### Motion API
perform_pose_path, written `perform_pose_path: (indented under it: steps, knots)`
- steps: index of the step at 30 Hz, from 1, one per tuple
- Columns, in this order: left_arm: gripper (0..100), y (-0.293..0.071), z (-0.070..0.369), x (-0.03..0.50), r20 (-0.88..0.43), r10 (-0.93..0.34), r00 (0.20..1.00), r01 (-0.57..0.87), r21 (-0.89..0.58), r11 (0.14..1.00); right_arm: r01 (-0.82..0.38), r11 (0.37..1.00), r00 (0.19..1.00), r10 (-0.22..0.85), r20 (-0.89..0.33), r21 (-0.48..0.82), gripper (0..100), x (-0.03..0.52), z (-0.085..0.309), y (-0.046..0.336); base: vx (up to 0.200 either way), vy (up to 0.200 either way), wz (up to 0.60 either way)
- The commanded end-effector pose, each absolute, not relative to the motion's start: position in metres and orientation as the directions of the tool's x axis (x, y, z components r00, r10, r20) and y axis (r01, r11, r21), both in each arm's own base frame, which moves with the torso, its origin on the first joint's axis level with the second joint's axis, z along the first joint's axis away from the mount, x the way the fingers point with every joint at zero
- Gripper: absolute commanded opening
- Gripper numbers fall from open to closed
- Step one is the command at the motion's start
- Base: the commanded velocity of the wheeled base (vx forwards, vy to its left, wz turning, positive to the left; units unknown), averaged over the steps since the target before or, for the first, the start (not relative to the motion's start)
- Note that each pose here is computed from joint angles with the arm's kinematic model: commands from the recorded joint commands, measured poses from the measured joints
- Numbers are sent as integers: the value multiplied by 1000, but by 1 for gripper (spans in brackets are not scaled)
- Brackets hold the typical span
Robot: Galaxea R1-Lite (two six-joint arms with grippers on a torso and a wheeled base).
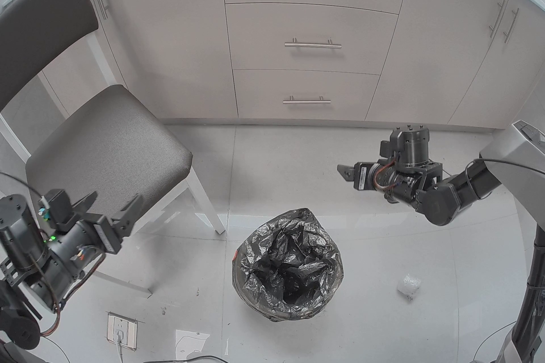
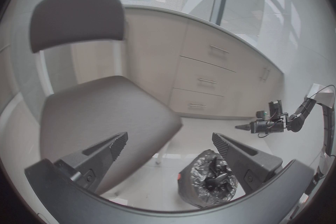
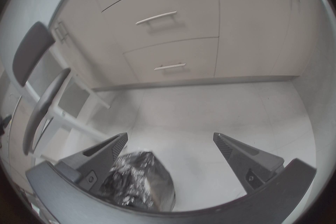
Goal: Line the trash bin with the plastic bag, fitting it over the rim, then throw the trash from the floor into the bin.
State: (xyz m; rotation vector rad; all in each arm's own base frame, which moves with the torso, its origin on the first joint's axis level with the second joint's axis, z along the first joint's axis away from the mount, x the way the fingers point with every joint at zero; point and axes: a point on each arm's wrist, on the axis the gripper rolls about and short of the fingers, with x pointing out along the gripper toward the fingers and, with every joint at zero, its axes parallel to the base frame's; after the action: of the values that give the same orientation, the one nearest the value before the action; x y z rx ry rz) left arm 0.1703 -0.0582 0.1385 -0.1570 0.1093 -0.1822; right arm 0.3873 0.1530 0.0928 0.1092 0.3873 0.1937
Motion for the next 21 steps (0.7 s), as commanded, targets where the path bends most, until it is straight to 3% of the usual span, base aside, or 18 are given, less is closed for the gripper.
perform_pose_path:
  steps: [1,5,15,21]
  knots:
    - [100,-12,140,115,-54,42,998,-52,-212,976,-44,986,925,101,-368,160,100,456,50,119,0,0,0]
    - [100,1,132,84,-130,123,984,-149,-216,965,-7,985,915,75,-395,173,100,487,20,115,0,0,0]
    - [100,1,118,14,-115,49,992,-86,-346,934,116,975,906,-26,-422,189,100,542,-32,103,0,0,0]
    - [100,2,107,-34,-28,54,998,-60,-319,946,238,971,709,-160,-686,19,100,519,-143,80,0,0,0]
